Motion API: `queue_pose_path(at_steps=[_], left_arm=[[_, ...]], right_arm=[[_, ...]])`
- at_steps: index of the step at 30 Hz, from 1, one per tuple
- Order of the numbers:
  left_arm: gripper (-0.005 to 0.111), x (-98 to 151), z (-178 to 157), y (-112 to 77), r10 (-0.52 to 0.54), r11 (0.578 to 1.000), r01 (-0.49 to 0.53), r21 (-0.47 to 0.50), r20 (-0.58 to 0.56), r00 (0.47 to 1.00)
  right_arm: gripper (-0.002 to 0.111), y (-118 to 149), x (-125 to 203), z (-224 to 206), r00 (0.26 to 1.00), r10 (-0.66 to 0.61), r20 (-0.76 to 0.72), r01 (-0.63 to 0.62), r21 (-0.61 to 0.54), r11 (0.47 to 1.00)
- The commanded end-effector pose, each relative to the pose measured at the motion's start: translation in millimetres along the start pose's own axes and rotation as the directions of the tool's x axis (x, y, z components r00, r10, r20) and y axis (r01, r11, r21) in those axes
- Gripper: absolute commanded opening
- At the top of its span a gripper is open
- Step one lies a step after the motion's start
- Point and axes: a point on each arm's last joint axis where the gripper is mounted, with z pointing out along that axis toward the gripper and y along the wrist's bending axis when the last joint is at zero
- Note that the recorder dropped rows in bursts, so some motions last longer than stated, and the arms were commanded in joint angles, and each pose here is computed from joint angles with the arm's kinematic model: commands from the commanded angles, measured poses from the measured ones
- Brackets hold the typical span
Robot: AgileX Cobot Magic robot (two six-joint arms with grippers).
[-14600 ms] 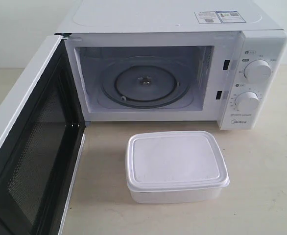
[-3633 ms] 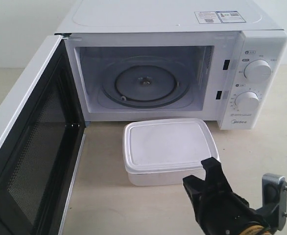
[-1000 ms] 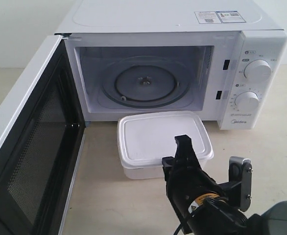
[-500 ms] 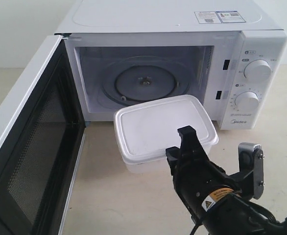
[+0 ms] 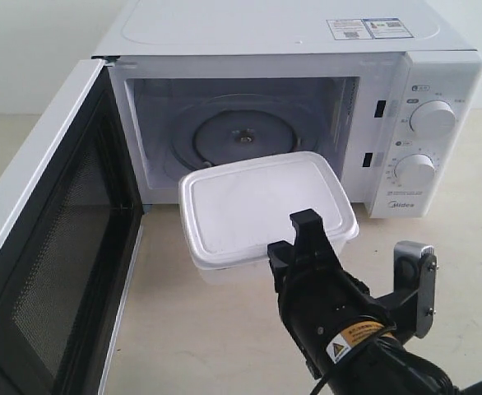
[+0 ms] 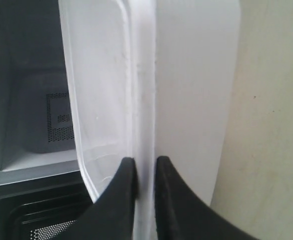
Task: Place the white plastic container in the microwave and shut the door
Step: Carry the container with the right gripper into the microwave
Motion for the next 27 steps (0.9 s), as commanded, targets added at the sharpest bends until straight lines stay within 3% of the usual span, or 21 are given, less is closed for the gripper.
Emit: queue_pose_path(at_steps=[1, 18, 27], left_arm=[[0.004, 0, 0, 0.2, -0.007, 1.000, 0.007, -0.003, 0.003, 1.000], [0.004, 0, 0, 0.2, -0.007, 1.000, 0.007, -0.003, 0.003, 1.000], [0.004, 0, 0, 0.2, -0.007, 1.000, 0.007, -0.003, 0.003, 1.000]], right_arm=[[0.000, 15, 7, 5, 1.000, -0.010, 0.015, 0.011, -0.045, 0.999], [0.000, 73, -4, 66, 0.996, -0.050, 0.069, 0.053, -0.048, 0.997], [0.000, 95, -8, 82, 0.995, -0.003, 0.098, 0.011, -0.078, 0.997]])
